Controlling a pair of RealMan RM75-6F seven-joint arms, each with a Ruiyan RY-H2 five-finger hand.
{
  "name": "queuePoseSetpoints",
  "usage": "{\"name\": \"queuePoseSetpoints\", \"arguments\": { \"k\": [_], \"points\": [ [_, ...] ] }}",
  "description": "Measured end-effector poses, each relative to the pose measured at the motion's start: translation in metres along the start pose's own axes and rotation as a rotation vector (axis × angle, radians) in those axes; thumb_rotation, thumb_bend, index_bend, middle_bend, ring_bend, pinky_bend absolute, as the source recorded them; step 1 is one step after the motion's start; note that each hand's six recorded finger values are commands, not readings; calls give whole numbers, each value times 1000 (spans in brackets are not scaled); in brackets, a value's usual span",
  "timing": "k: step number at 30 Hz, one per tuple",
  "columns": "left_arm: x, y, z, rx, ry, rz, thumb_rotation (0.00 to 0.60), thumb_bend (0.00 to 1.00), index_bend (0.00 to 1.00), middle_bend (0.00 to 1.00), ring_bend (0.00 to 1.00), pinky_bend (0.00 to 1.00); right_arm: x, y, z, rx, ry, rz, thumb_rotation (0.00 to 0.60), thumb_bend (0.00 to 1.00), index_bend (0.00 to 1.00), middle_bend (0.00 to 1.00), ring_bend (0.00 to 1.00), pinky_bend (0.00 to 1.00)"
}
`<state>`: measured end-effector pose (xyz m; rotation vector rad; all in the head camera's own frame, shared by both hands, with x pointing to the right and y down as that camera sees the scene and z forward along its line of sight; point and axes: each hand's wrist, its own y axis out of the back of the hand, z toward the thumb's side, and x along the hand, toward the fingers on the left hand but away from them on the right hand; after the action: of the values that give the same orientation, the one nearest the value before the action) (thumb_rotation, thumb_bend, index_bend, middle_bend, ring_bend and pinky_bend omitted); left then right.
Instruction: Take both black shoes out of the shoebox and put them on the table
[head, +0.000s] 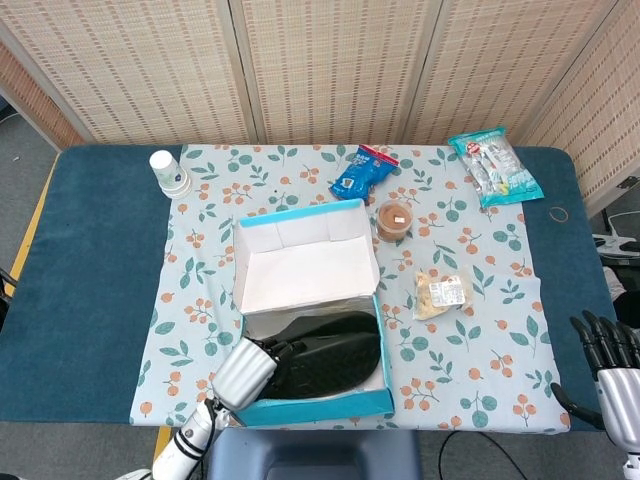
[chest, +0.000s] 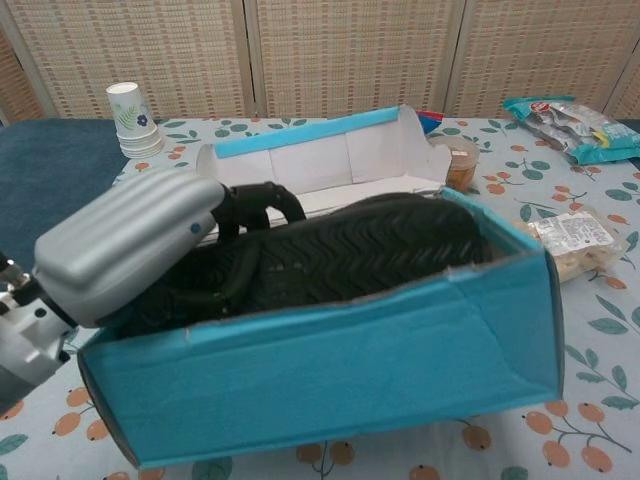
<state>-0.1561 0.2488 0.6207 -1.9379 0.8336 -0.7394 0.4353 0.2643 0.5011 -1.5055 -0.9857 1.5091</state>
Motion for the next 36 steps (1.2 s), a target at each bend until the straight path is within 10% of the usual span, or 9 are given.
{"name": "queuePoseSetpoints", "arguments": {
  "k": [13, 23, 30, 36],
  "points": [
    [-5, -13, -28, 124, -62, 101, 600, 704, 968, 975, 912, 913, -2, -4, 11, -3, 51, 8, 512, 172, 0, 0, 0, 0],
    [-7, -15, -5, 94, -129, 122, 600, 705, 968, 975, 912, 913, -18, -6, 74, -38, 380, -20, 514, 172, 0, 0, 0, 0],
    [11, 6, 1, 98, -151, 201, 600, 705, 968, 975, 912, 913, -35, -35, 143, 85, 654, 143, 515, 172, 0, 0, 0, 0],
    [23, 44, -22, 135, -146, 302, 600, 704, 968, 975, 911, 911, -34, -37, 159, 138, 699, 171, 515, 172, 0, 0, 0, 0]
  ]
}}
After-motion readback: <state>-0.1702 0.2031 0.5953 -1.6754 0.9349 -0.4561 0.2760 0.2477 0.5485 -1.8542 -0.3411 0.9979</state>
